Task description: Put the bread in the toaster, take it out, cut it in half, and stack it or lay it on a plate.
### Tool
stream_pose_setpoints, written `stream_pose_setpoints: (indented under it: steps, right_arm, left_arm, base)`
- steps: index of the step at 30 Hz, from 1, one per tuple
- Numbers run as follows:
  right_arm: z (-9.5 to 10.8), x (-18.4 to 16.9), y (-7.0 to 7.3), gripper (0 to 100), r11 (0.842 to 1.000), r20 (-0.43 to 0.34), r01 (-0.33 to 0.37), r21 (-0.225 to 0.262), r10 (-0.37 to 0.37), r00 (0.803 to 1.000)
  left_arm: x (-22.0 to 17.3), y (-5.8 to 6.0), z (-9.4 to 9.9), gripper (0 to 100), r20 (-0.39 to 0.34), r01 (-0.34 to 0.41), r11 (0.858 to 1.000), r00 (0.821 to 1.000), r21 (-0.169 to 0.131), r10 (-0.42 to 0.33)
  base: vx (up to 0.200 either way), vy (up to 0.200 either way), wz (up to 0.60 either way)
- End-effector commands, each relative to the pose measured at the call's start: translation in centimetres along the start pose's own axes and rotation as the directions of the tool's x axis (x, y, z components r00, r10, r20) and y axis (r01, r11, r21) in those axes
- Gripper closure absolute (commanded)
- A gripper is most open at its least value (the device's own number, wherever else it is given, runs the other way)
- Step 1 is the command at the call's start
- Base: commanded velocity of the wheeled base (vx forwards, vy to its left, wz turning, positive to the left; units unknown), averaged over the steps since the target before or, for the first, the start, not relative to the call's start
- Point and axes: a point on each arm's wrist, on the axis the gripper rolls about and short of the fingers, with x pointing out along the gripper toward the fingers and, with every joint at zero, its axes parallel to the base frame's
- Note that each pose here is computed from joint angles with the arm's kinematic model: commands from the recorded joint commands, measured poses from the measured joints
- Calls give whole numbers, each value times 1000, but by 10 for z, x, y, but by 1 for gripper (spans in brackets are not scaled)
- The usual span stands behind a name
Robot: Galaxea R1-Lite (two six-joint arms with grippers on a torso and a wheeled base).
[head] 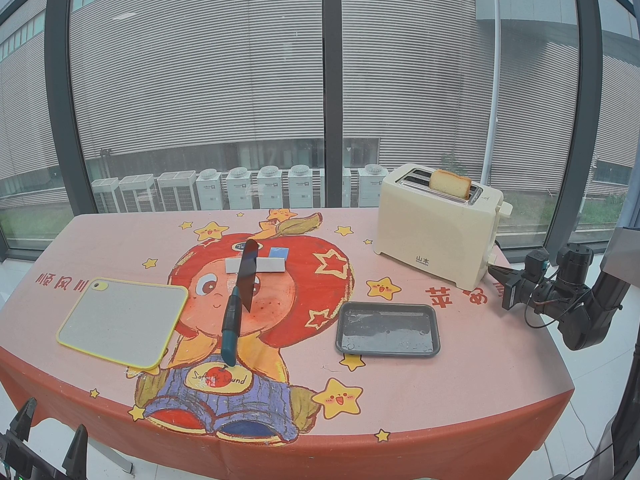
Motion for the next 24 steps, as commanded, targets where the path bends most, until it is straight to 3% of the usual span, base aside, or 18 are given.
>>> stream_pose_setpoints:
  steps: [1,11,24]
  right_arm:
    - [0,-1,3,100,1000,-4,-8,0,8,1000]
    - [-1,-6,15,100,999,-20,-35,1,35,999]
    - [53,-42,21,100,998,125,-2,-67,10,992]
  left_arm:
    - [1,0,-5,0,-19,0,1000,1000,0,0]
    - [1,0,-5,0,-19,0,1000,1000,0,0]
    - [1,0,-5,0,-19,0,1000,1000,0,0]
  base:
    - [0,0,0]
    - [0,0,0]
    - [0,0,0]
